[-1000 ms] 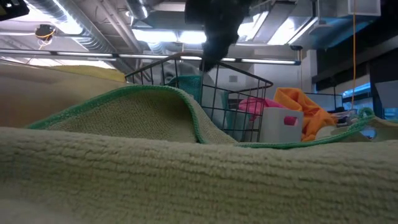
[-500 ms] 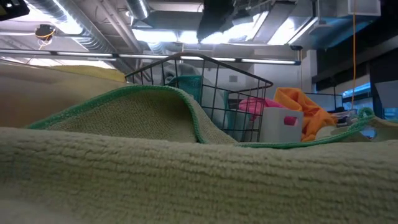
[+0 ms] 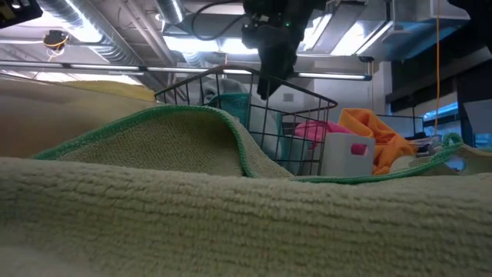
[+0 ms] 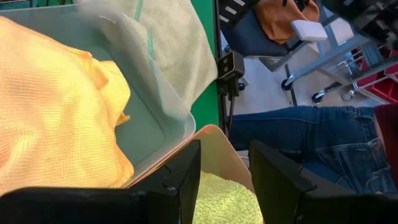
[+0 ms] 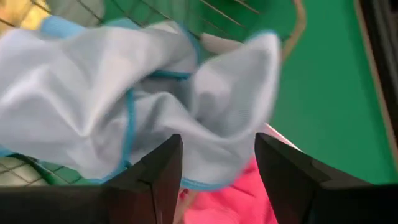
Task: Sort microfiber towel by color & place in baskets
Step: Put the blue towel into the black bin
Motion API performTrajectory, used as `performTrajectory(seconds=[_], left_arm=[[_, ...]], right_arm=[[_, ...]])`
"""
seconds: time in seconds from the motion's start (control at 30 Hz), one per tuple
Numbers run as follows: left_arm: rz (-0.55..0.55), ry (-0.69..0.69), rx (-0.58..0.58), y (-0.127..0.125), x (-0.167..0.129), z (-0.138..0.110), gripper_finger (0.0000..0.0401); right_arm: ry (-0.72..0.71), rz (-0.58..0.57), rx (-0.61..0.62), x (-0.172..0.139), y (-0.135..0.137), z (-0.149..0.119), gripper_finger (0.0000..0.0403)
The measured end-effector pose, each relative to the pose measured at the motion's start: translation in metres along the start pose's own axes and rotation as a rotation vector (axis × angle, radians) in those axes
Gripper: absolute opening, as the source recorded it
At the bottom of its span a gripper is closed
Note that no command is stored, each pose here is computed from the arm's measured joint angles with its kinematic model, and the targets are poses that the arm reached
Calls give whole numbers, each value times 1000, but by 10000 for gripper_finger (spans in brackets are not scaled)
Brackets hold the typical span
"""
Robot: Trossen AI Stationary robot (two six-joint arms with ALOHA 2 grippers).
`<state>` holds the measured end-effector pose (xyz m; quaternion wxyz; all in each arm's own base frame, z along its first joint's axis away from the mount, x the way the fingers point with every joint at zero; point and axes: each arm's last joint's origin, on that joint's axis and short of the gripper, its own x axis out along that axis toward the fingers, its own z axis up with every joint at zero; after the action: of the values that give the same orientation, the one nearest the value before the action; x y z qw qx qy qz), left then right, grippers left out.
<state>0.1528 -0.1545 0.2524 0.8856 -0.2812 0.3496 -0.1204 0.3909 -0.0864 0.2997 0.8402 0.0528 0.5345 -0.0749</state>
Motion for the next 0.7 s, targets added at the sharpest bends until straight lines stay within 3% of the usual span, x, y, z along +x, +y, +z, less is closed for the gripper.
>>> performTrajectory(seconds=[0.37, 0.7], left_arm=[[1, -2, 0, 0, 0, 0, 130], [6, -9, 0, 0, 0, 0, 130]], right_arm=[[3, -67, -4, 12, -2, -4, 194], [36, -54, -5, 24, -1, -4, 100]])
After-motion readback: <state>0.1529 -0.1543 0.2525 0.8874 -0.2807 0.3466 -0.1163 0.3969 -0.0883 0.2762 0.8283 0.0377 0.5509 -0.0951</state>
